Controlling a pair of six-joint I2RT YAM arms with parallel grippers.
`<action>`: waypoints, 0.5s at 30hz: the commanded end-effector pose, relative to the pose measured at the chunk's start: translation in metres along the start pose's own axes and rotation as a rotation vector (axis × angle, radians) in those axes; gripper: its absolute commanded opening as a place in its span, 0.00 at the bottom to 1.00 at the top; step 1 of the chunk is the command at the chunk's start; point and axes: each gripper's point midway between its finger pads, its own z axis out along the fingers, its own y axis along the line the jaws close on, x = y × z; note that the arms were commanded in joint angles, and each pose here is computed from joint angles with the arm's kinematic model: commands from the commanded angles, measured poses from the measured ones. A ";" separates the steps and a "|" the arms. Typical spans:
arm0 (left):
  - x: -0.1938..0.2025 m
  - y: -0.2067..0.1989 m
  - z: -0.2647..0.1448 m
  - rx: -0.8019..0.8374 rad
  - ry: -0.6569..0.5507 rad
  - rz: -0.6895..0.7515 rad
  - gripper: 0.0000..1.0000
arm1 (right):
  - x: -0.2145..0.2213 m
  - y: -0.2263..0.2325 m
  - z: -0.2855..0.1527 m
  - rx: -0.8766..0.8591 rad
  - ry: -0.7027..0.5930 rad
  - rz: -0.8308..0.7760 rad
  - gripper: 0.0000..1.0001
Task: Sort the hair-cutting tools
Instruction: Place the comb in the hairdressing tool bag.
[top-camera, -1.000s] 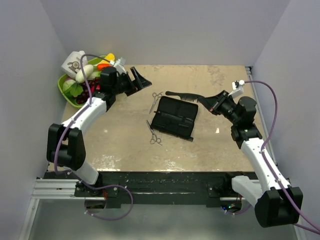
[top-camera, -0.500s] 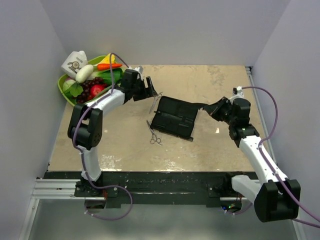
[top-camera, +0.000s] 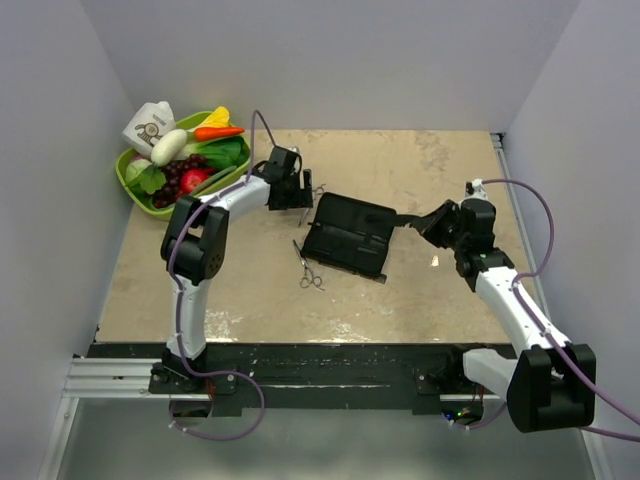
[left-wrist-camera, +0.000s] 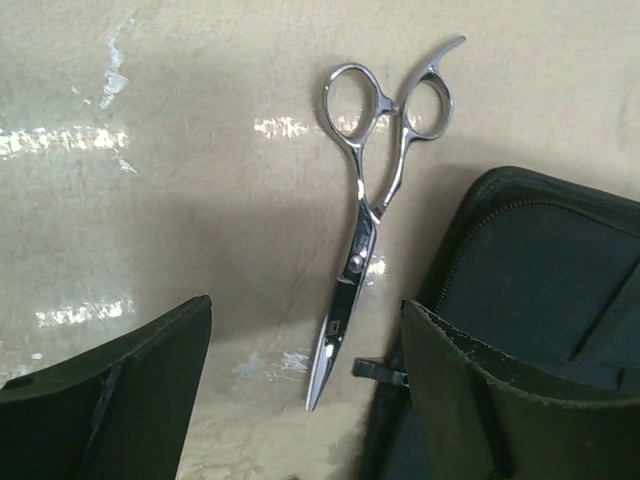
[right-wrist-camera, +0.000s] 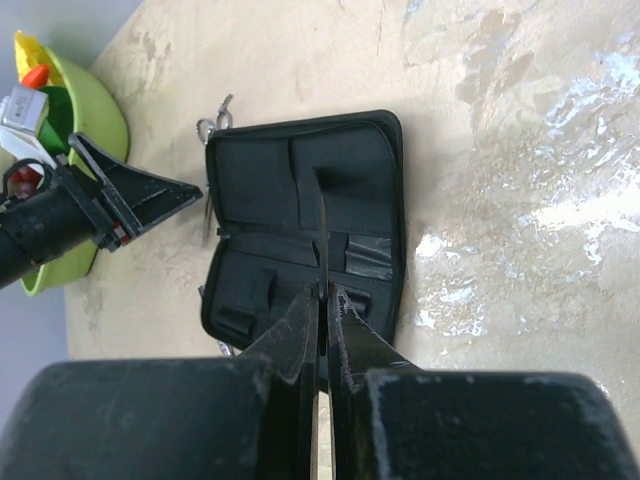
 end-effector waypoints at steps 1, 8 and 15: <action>-0.030 0.000 0.001 -0.038 -0.069 0.035 0.80 | -0.011 0.001 0.008 -0.008 -0.045 0.001 0.00; -0.025 -0.008 0.018 -0.025 -0.050 0.046 0.80 | -0.009 -0.002 0.015 -0.007 -0.039 0.010 0.00; -0.012 -0.014 0.035 -0.006 -0.011 0.048 0.80 | -0.006 -0.007 0.021 0.007 -0.030 0.023 0.00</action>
